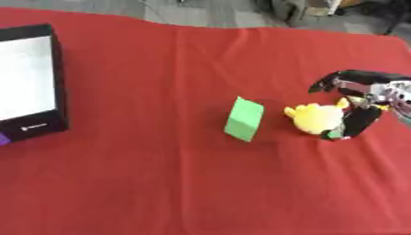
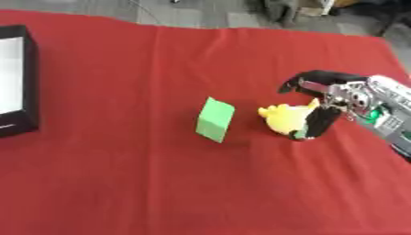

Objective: Pick up the objects with one hand, pass them to the other hand, and then place them into the box on the other side of the table.

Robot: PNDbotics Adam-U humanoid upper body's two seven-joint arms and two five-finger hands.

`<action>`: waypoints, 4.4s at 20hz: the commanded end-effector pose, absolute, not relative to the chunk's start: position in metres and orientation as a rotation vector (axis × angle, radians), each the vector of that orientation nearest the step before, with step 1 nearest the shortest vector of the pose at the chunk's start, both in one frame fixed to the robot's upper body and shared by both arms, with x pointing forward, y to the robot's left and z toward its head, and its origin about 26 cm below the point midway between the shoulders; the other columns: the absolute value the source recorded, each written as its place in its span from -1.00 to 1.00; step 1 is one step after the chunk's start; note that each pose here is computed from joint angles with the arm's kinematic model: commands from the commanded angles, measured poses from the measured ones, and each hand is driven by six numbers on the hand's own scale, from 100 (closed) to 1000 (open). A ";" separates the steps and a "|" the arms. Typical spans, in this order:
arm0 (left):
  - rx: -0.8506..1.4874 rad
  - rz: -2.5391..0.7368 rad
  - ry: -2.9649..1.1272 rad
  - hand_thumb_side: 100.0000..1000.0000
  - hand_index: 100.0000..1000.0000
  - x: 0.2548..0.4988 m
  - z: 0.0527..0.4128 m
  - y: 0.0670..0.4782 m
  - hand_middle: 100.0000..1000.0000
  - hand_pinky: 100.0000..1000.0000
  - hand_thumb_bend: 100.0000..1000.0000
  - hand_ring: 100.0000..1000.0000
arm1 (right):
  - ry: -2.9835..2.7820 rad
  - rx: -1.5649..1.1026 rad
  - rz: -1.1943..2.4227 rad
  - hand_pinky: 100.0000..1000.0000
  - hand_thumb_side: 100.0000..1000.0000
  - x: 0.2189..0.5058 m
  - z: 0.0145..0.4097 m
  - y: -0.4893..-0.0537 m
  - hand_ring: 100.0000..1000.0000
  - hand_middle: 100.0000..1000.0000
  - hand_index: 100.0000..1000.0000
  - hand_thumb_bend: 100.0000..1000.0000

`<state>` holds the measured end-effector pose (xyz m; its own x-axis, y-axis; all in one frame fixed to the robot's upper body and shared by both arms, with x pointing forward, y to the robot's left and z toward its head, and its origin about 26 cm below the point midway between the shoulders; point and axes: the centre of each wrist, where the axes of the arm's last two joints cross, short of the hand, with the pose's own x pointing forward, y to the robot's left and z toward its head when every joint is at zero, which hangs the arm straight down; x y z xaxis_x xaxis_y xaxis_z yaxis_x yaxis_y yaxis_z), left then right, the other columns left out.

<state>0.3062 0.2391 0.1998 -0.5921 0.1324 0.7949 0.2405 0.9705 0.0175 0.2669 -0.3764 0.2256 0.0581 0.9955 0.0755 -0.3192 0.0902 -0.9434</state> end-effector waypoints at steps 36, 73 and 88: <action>-0.278 -0.167 -2.253 0.50 0.64 0.304 0.212 0.237 0.57 0.79 -0.84 0.47 | -1.104 -1.045 1.051 0.54 -1.00 0.280 0.204 -0.398 0.34 -0.09 -0.03 -0.89; -0.176 -0.756 -2.393 0.28 0.61 0.304 0.312 0.228 0.54 0.76 -1.00 0.48 | -2.009 -0.519 0.302 0.32 -1.00 0.296 0.205 -0.252 0.01 -0.21 -0.23 -1.00; 0.046 -1.476 -2.118 0.26 0.63 0.286 0.374 0.189 0.56 0.74 -1.00 0.55 | -2.133 -0.406 0.385 0.31 -1.00 0.295 0.206 -0.180 -0.01 -0.21 -0.23 -1.00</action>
<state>0.2914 0.1878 0.3669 -0.8386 -0.2883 0.4622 0.3104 0.4443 0.8404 0.2979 -0.1829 0.1982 -0.5133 0.4231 0.7467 0.1347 0.8990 -0.4168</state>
